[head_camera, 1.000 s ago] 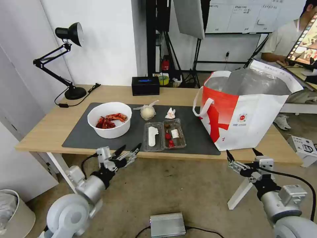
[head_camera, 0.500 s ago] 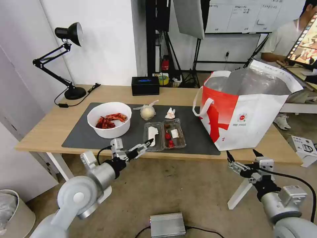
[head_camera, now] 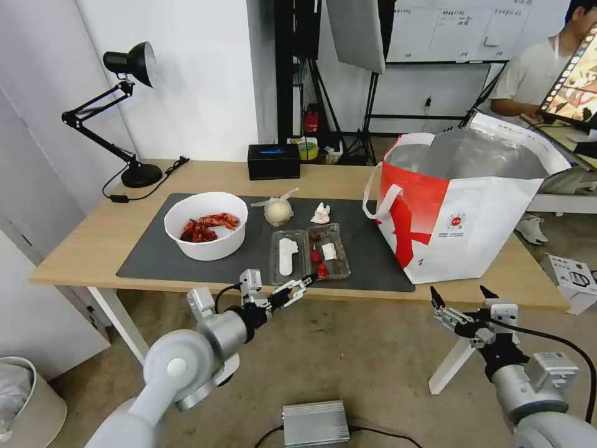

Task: Pick up the trash from the table and place it into the takeout bag.

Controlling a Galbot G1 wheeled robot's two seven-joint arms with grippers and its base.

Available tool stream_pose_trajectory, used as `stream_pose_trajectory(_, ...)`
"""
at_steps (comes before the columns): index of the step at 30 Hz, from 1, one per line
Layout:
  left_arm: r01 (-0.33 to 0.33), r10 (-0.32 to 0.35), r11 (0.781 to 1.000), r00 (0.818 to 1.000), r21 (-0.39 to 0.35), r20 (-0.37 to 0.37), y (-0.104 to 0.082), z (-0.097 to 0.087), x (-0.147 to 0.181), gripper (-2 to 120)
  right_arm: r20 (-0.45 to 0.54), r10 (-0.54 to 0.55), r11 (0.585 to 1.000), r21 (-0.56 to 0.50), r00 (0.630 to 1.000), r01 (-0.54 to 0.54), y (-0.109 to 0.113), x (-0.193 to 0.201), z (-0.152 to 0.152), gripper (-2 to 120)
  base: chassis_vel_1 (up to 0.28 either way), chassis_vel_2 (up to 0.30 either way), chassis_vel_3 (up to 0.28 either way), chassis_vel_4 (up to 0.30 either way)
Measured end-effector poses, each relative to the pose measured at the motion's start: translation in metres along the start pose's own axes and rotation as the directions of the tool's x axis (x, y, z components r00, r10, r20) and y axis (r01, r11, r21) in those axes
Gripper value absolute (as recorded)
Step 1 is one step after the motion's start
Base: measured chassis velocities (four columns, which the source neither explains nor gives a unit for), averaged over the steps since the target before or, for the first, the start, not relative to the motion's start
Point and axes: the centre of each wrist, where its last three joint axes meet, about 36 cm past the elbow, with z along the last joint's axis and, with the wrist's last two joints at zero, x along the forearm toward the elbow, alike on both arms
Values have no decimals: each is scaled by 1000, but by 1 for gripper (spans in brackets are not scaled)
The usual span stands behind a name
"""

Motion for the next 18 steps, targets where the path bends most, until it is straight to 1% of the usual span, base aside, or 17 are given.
stream_pose_trajectory(5,22,-22,999,1000,30,-8,0,5,-12,100,-3,1,1000,-4,1000,-1,0,-3,3,100,0,0,0,0)
stream_pose_trajectory(9,32,-32,999,999,40,-12,1,6,-20,100,-7,3,1000,-4,1000,-3,-1,-4,5,100,0,0,0,0)
stream_pose_trajectory(12,54,-53,997,998,51,-15,3,7,-30,100,-10,6,1000,-4,1000,-6,-2,-5,7,100,0,0,0,0)
stream_pose_trajectory(18,84,-83,995,996,60,-19,3,9,-38,100,-14,10,1000,-5,1000,-10,-3,-6,9,100,0,0,0,0)
